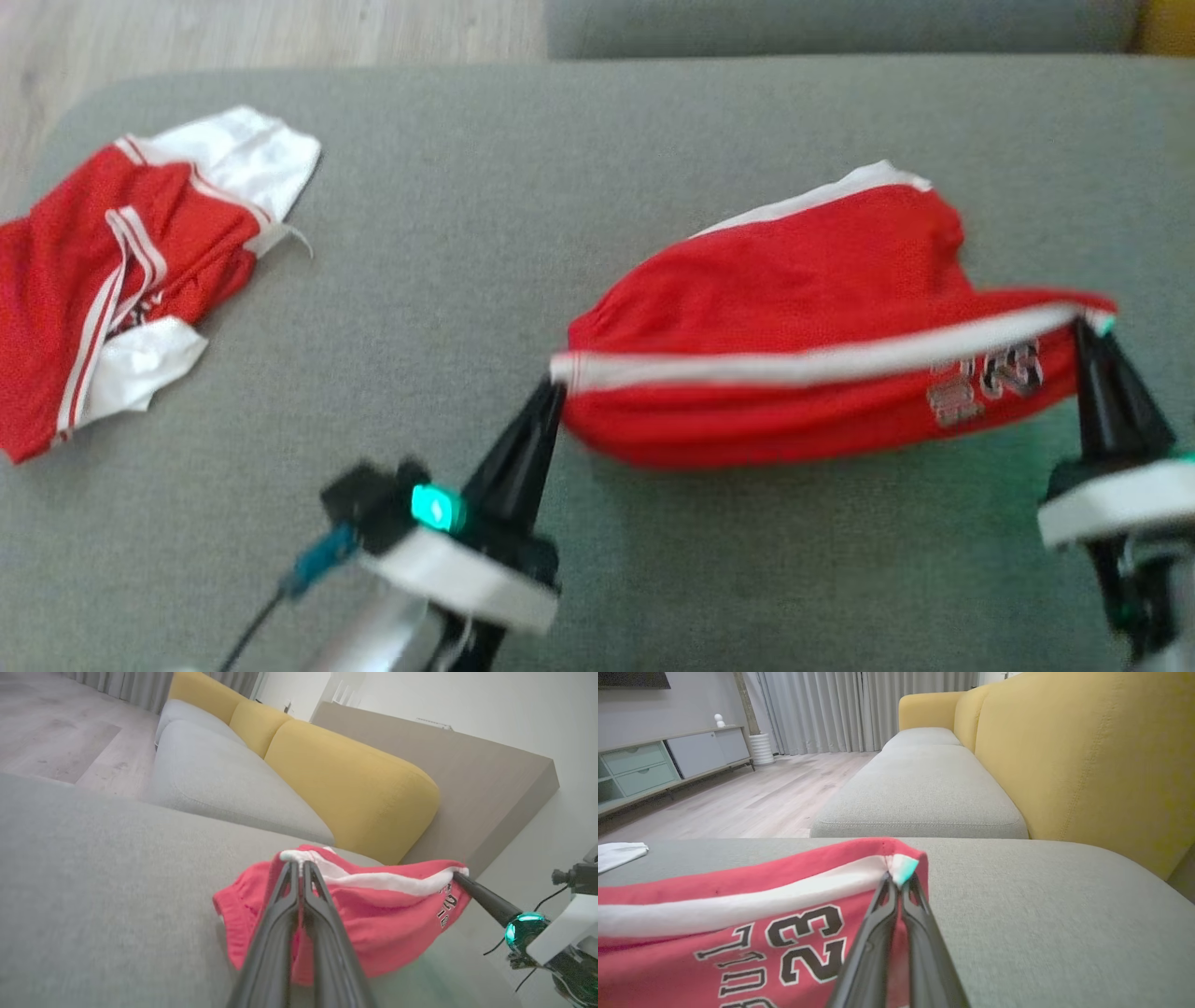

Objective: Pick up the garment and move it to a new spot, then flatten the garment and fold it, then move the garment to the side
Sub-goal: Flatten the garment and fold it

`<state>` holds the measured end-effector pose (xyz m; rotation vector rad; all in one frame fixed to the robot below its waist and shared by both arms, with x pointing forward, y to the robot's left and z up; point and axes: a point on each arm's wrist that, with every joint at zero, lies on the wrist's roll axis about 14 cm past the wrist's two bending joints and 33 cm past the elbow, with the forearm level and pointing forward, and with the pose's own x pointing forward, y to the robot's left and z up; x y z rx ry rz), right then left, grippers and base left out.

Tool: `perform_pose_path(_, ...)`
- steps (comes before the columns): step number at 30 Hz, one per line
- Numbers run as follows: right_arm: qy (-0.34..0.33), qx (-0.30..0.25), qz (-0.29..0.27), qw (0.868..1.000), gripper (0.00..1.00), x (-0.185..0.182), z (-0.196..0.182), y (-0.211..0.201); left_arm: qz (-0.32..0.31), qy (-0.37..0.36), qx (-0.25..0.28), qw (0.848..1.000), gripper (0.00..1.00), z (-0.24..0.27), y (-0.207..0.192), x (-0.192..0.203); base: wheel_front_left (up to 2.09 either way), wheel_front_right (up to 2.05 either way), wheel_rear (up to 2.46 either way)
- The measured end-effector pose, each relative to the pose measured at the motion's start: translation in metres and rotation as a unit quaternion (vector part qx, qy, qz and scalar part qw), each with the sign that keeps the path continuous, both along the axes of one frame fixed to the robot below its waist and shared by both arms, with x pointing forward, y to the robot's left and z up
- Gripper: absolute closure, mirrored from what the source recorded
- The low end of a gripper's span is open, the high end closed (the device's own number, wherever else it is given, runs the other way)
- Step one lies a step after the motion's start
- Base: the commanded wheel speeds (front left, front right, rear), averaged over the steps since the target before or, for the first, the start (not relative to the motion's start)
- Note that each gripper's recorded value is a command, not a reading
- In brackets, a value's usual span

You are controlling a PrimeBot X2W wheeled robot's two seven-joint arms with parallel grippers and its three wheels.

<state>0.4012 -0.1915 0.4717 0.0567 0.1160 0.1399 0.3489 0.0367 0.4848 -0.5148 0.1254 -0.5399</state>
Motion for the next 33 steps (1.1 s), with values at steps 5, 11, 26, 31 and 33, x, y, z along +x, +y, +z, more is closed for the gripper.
perform_pose_path(5,0.010,-0.015,0.024,1.000,1.00,0.047,-0.006,0.012,0.001,-0.023,0.002,1.000,1.00,0.012,-0.003,0.044,0.00,0.00,0.00)
perform_pose_path(11,0.037,-0.027,0.062,0.997,1.00,0.102,-0.029,0.038,0.011,-0.010,0.019,1.000,1.00,0.001,0.004,0.085,0.00,0.00,0.00)
perform_pose_path(26,0.076,-0.013,0.031,0.997,0.00,0.105,-0.066,0.023,0.082,0.011,0.025,0.996,0.00,-0.016,0.036,0.087,0.00,0.00,0.00)
perform_pose_path(31,0.111,0.004,0.015,0.994,0.00,0.096,-0.074,0.019,0.144,-0.016,0.049,0.988,0.00,-0.005,0.062,0.063,0.00,0.00,0.00)
perform_pose_path(33,0.130,0.013,0.018,0.991,0.00,0.097,-0.079,0.025,0.174,-0.028,0.060,0.983,0.00,0.002,0.075,0.054,0.00,0.00,0.00)
